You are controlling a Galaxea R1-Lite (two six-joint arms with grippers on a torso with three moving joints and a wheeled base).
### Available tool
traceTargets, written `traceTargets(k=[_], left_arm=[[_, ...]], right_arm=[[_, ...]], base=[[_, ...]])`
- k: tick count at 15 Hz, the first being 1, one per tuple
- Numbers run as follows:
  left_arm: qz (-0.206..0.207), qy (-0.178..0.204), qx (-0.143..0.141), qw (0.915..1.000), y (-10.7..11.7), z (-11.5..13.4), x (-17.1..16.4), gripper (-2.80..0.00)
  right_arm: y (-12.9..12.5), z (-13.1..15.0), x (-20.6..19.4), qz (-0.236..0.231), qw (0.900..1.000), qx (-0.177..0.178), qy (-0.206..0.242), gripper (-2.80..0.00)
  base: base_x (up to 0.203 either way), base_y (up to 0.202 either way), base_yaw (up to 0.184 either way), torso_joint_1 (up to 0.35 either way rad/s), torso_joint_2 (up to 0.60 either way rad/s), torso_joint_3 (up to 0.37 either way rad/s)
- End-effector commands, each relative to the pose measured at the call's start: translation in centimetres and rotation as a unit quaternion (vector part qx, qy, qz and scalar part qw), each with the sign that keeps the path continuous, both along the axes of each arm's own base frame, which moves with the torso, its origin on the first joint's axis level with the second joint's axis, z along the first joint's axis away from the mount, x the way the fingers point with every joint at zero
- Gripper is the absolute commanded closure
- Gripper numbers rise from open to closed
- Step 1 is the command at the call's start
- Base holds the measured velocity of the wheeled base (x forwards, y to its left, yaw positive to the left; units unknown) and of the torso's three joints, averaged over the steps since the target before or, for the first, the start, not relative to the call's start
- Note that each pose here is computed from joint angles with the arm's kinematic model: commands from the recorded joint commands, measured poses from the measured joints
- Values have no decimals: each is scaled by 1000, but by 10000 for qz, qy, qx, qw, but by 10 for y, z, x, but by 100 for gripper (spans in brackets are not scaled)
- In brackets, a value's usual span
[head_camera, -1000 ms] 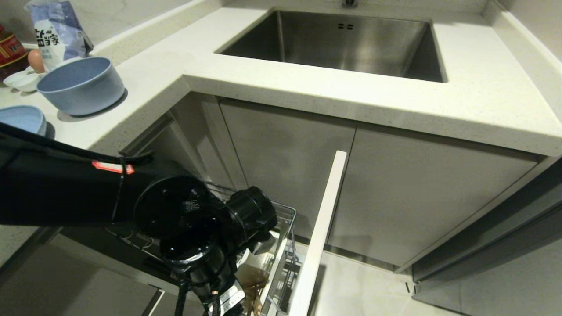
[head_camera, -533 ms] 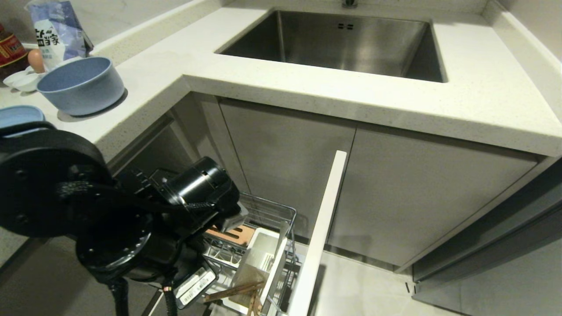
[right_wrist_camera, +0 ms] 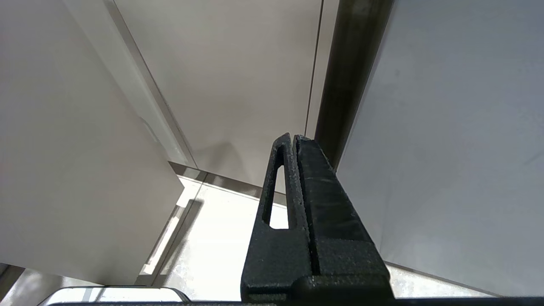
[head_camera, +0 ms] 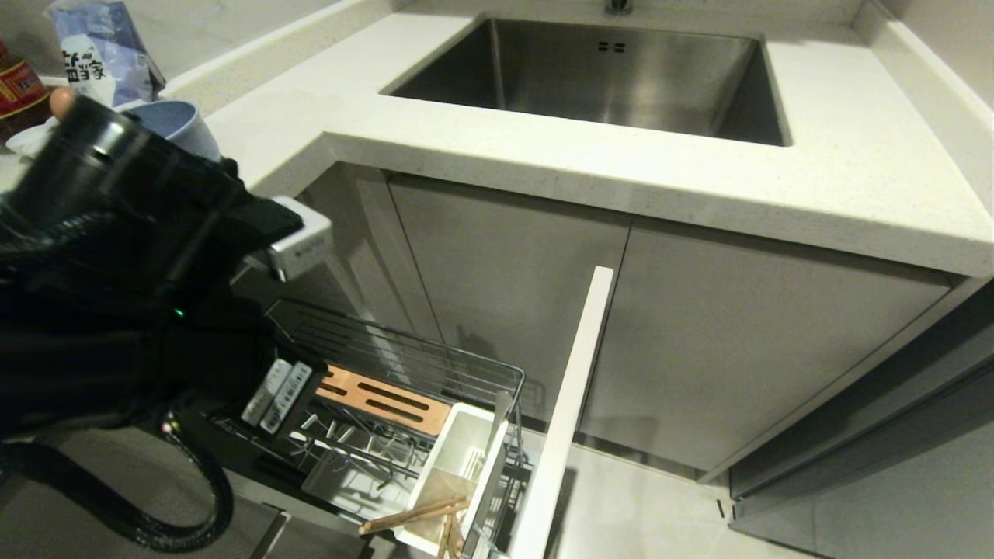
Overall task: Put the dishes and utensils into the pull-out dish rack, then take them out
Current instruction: Pick up the spoon and place it in the cupboard
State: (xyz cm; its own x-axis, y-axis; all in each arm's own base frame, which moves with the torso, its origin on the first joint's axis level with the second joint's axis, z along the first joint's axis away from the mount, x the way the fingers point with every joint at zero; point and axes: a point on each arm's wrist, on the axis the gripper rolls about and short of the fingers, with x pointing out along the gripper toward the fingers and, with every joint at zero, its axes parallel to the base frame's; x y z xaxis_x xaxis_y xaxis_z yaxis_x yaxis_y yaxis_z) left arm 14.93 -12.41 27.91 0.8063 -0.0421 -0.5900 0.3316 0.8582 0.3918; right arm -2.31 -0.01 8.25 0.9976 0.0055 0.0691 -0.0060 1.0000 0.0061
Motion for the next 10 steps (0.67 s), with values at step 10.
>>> traceTargets(k=[10], left_arm=[[2030, -3281, -1845, 9039, 110, 113, -36, 0]], right_arm=[[0, -6, 2, 3, 9999, -1, 108, 0]], base=[[0, 0, 0, 0, 0, 0]])
